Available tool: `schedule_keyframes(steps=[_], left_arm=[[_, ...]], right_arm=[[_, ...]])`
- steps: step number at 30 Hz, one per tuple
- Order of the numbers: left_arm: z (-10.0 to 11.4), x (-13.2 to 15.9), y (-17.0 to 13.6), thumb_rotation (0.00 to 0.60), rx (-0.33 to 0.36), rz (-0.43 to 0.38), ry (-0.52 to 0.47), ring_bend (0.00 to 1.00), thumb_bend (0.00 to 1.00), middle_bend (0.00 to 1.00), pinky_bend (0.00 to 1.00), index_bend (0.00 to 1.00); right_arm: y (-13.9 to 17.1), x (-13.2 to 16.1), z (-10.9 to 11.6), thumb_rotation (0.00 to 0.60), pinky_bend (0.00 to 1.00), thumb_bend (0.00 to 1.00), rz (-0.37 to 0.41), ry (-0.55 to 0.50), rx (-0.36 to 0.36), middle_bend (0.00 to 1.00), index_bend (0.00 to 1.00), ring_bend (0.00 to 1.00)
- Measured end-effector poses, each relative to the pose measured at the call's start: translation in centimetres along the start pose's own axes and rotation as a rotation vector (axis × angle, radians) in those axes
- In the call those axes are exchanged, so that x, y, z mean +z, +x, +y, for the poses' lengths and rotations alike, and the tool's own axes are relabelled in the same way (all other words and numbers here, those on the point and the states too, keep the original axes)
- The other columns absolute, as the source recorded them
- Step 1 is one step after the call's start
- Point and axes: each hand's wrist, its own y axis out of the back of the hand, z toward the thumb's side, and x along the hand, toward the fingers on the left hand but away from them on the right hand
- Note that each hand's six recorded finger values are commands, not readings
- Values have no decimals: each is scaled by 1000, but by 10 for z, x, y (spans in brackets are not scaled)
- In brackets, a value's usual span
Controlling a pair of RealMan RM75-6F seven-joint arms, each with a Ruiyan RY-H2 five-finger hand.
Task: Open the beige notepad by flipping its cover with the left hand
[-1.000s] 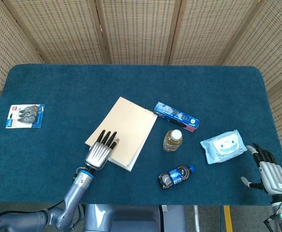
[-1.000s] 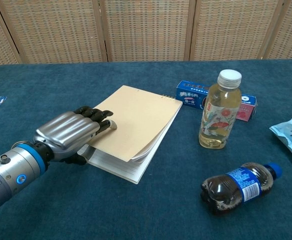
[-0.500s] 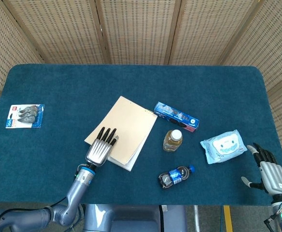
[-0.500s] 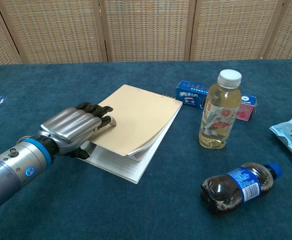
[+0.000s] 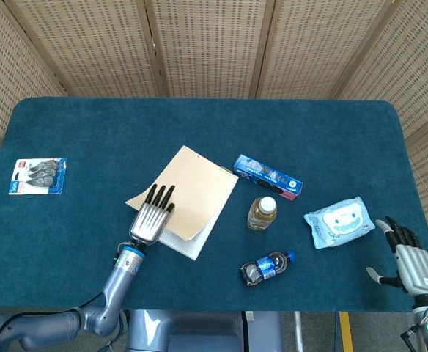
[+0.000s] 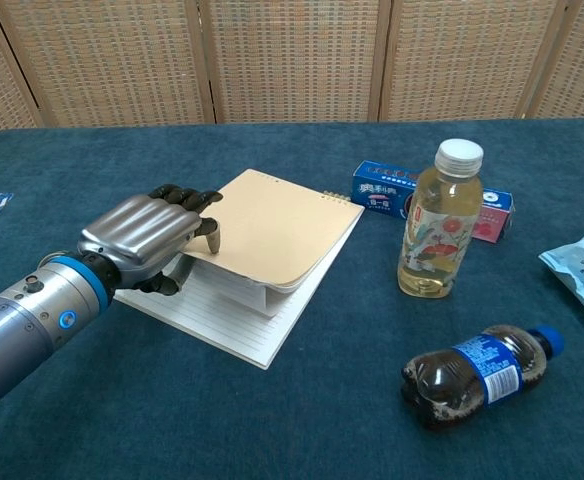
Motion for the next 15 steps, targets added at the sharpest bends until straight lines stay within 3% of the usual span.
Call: schedule_keyframes(steps=[5,15], left_arm=[[2,-2,2,600,15,13,-5,0,711,0,0,738],[12,-7,-1,600,47,18,-22,0,712,0,0,774]], right_arm=[[0,0,0,600,0,260,0,-2,-1,0,0,0],[0,-1,0,600,0,260,-1,1,2,0,0,0]])
